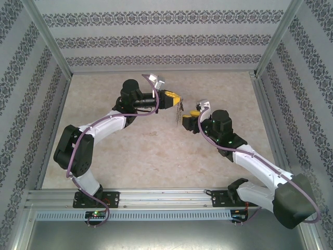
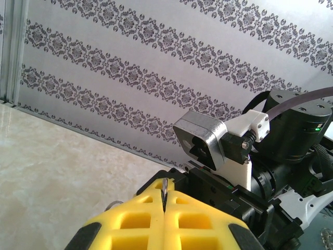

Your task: Put the keys on the keyring

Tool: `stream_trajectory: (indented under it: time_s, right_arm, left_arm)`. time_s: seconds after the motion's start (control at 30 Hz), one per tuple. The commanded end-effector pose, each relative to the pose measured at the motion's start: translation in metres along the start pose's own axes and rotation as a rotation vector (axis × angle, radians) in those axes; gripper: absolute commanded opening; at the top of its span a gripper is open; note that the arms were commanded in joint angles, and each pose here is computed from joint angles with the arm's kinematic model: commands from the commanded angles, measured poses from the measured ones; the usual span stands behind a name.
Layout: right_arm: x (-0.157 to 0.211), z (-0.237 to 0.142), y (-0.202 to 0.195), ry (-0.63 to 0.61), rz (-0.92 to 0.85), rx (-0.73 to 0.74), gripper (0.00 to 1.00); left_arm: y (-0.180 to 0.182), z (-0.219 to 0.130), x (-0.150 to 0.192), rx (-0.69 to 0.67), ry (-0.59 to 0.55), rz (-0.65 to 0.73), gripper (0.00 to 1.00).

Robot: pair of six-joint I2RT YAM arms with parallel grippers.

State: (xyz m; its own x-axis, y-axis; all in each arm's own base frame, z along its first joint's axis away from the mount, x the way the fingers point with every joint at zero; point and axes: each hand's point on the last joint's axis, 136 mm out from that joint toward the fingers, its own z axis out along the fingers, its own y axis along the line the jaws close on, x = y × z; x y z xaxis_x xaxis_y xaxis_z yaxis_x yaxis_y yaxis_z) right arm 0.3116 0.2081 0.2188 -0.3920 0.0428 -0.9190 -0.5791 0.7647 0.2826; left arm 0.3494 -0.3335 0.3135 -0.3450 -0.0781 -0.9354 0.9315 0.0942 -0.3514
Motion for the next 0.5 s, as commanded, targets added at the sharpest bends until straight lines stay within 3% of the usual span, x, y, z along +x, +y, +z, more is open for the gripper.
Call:
stream_trajectory:
  time_s: [0.0, 0.33, 0.47]
  right_arm:
    - [-0.032, 0.004, 0.01, -0.084, -0.055, -0.017, 0.51]
    - [-0.046, 0.017, 0.022, -0.096, -0.101, -0.044, 0.5]
    - [-0.044, 0.018, 0.021, -0.089, -0.114, -0.034, 0.37]
  left_arm:
    - [-0.018, 0.001, -0.019, 0.04, -0.047, 0.072, 0.0]
    - [-0.019, 0.0, -0.018, 0.044, -0.046, 0.069, 0.0]
    - [-0.02, 0.0, -0.019, 0.045, -0.048, 0.071, 0.0]
